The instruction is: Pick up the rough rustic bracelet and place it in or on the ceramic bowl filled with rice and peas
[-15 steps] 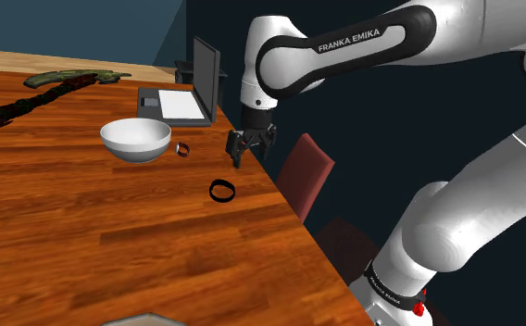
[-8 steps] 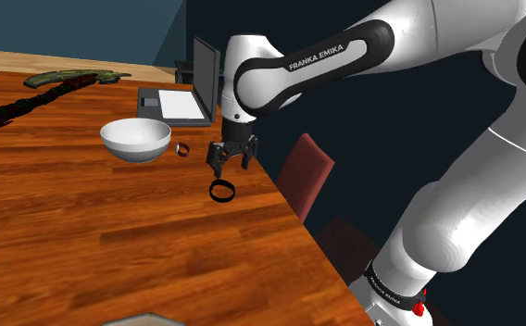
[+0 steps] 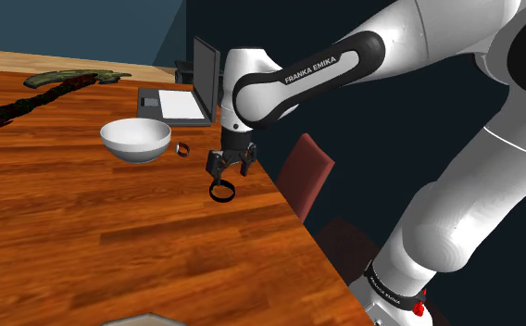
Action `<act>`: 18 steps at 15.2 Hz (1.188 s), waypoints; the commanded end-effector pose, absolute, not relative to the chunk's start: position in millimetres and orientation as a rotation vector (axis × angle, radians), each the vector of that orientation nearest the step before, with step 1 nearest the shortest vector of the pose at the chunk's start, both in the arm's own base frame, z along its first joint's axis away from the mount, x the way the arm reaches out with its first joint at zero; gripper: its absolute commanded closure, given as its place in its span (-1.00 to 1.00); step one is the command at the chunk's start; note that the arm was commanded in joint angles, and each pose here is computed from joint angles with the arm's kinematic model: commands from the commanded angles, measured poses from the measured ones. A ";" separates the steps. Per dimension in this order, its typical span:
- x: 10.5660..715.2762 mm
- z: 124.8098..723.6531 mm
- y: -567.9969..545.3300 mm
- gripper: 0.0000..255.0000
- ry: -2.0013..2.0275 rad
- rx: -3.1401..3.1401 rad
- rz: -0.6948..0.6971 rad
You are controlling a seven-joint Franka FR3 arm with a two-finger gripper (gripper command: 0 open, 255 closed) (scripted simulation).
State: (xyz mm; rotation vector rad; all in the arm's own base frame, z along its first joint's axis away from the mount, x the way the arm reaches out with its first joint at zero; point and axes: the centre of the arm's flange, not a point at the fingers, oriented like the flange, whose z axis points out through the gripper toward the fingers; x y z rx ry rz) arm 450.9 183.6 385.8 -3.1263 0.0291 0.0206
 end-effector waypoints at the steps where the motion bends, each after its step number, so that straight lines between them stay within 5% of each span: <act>1: 450.9 385.6 183.6 -1.00 0.029 -3.126 0.020; 3: 450.9 385.6 183.6 -1.00 0.029 -3.126 0.020; 4: 450.9 385.6 183.6 1.00 0.029 -3.126 0.020; 18: 450.9 412.0 183.6 1.00 0.029 -3.126 0.020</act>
